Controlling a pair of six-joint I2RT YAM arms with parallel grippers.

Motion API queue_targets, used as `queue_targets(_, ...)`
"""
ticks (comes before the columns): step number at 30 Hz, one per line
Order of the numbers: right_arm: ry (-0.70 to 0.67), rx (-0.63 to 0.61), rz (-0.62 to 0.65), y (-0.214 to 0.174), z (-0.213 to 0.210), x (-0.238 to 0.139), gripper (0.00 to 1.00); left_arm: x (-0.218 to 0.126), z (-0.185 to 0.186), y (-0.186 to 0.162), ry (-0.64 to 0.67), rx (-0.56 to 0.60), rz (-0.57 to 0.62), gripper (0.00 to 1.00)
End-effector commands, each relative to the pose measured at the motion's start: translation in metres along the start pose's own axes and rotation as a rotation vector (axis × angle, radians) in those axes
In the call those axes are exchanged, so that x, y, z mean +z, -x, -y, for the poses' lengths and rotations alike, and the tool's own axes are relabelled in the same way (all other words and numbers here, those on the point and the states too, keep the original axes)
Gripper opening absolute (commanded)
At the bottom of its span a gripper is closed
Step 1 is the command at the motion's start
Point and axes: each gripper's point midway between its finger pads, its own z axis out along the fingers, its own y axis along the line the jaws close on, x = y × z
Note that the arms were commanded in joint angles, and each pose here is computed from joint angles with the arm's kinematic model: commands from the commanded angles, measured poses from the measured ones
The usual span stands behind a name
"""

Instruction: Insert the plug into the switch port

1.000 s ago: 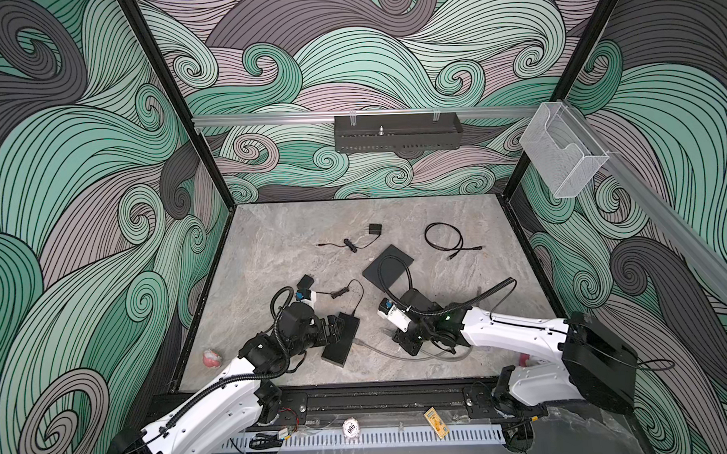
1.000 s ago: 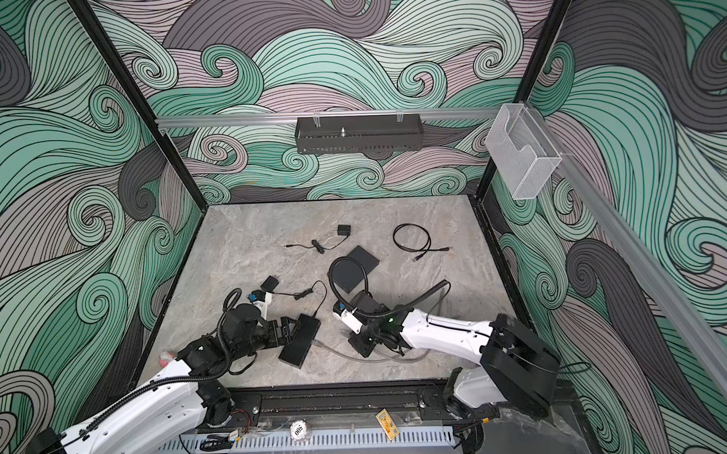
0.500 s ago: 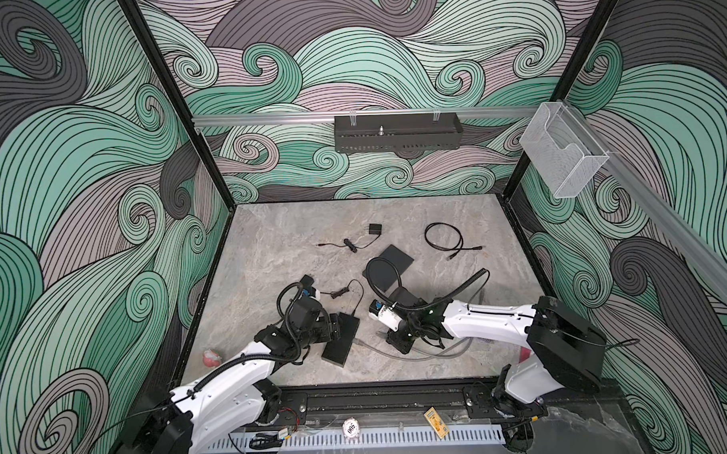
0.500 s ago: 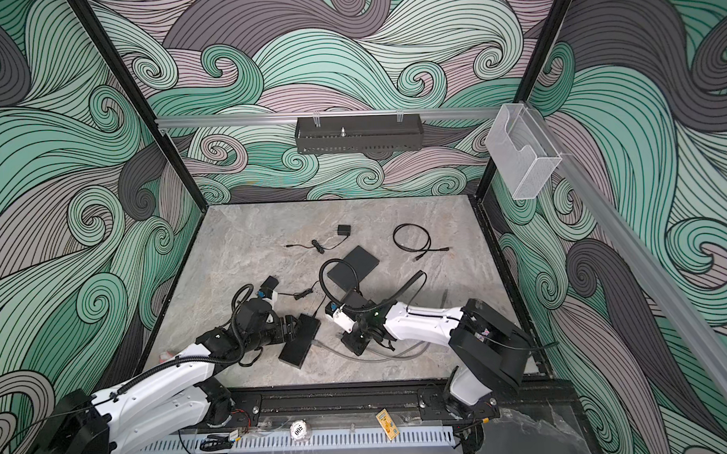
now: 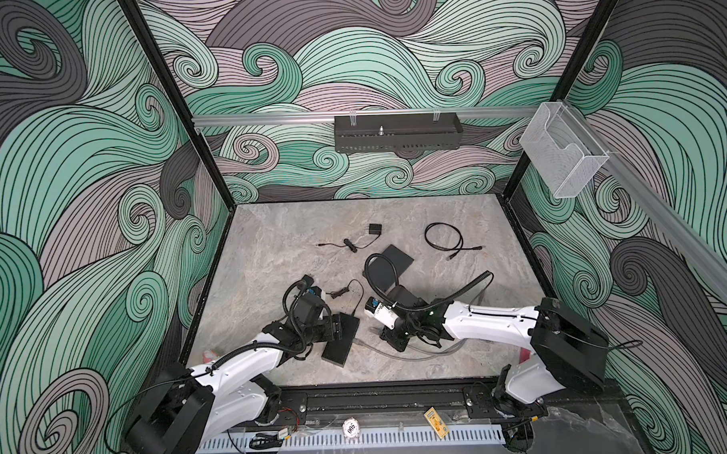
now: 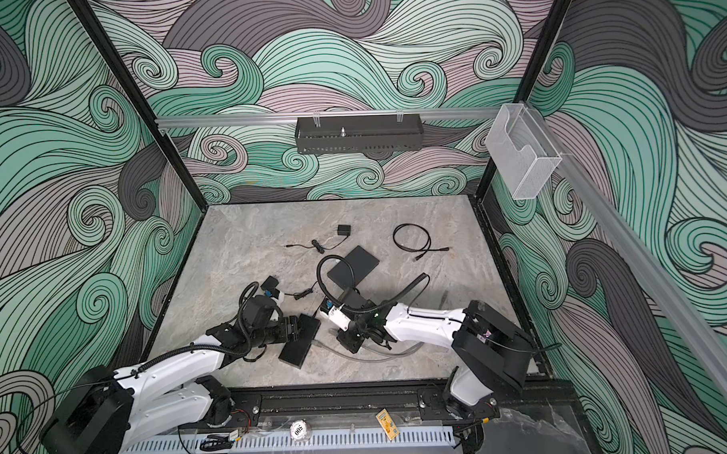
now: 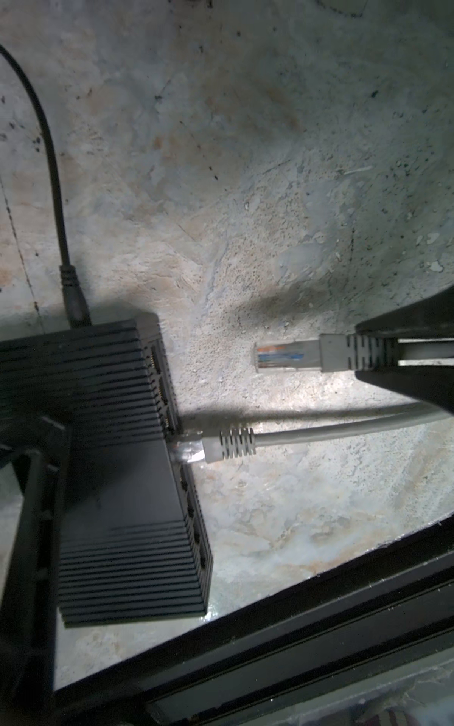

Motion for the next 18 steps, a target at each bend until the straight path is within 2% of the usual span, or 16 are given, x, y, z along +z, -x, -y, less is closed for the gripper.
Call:
queue_targets(1,-0.029,-0.040,0.080,0.012,0.001,-0.002,0.00,0.002,0.007,0.008,-0.032,0.016,0.009,0.80)
queue_targets(11,-0.067,-0.073,0.205,0.017,0.006,-0.005,0.00,0.016,0.013,0.008,-0.070,0.027,-0.059,0.74)
queue_targets(18,-0.056,-0.076,0.183,0.014,0.005,0.000,0.00,0.017,0.012,0.010,-0.084,0.025,-0.061,0.68)
